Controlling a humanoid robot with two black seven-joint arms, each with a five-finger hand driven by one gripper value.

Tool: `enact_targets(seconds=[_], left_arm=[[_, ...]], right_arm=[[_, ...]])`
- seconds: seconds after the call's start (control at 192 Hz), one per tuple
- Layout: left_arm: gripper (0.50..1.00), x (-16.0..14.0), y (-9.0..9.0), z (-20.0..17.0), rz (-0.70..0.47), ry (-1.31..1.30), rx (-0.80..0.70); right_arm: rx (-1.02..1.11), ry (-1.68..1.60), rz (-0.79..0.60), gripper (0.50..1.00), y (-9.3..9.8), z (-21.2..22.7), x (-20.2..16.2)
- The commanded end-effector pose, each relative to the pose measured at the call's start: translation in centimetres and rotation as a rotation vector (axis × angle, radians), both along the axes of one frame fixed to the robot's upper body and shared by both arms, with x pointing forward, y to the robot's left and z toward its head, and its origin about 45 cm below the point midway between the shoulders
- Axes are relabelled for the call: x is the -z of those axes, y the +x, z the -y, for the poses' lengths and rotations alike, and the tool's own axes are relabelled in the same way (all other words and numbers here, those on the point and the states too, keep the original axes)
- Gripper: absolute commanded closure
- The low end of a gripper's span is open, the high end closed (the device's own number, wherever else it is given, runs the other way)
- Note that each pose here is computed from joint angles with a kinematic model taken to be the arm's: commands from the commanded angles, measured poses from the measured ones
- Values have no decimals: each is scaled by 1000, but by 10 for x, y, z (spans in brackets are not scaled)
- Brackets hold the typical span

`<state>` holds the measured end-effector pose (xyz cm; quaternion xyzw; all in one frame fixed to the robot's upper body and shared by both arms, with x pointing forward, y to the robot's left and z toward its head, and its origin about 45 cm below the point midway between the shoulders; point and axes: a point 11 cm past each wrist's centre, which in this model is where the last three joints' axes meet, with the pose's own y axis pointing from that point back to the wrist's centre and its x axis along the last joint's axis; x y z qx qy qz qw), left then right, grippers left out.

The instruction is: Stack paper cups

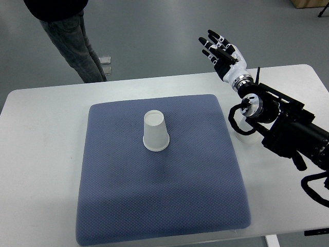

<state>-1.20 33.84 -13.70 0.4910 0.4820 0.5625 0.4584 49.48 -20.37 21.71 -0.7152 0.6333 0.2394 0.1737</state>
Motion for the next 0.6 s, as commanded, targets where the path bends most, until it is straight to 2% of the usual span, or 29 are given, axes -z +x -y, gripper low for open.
enact_targets(seconds=[0.0,0.594], left_arm=[[500,0,0,0,0,-1,0],[500,0,1,1,2,-2,1]], right_arm=[[0,-1,0,587,0,0,0],[1,2,2,587,1,0,-1]])
